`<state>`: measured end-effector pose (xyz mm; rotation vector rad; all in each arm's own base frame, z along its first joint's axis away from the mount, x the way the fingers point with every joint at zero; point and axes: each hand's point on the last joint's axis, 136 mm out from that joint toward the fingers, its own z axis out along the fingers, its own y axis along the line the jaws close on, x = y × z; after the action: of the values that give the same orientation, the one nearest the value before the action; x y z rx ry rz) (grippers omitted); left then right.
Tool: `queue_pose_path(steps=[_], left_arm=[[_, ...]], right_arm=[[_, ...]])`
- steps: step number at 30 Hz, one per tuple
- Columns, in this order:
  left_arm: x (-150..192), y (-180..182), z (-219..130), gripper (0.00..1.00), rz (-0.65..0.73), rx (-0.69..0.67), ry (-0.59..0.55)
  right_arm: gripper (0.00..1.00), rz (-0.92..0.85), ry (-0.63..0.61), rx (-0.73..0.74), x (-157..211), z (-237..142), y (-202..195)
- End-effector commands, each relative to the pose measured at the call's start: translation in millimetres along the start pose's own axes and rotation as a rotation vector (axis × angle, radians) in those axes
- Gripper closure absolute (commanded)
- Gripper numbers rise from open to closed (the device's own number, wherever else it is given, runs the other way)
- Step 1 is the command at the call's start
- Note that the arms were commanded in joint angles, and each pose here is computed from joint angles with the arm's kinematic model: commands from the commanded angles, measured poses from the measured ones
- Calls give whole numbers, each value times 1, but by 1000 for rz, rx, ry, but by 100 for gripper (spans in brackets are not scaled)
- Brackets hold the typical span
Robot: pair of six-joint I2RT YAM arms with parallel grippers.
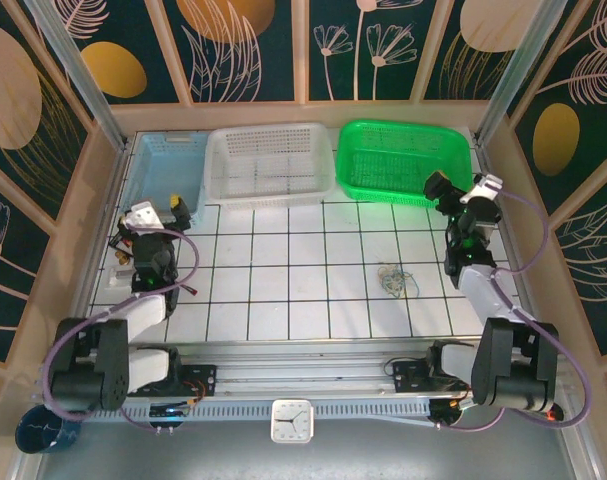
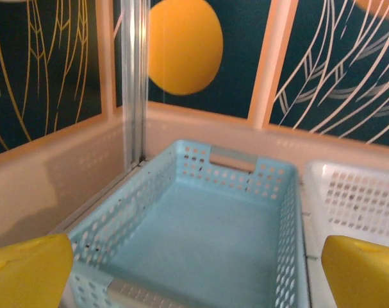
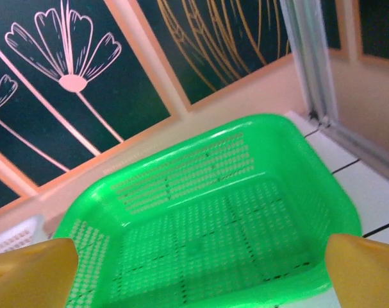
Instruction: Untangle the cables
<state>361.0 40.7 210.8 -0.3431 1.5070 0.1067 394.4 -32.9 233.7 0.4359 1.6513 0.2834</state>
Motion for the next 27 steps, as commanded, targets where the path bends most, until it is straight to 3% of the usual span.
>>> queue_pose_path(steps=[1, 4, 11, 18, 27], left_arm=[[0, -6, 2, 1, -81, 20, 96], [-6, -14, 0, 1, -177, 43, 162], [-11, -73, -27, 1, -278, 249, 294], [-2, -136, -64, 1, -365, 420, 377], [26, -186, -77, 1, -260, 487, 496]], right_arm=[[1, 105, 145, -152, 16, -12, 30], [7, 155, 213, -227, 19, -27, 48], [18, 198, 518, -98, 88, -62, 45], [18, 171, 621, 71, 146, -102, 32], [9, 190, 670, 207, 186, -118, 12]])
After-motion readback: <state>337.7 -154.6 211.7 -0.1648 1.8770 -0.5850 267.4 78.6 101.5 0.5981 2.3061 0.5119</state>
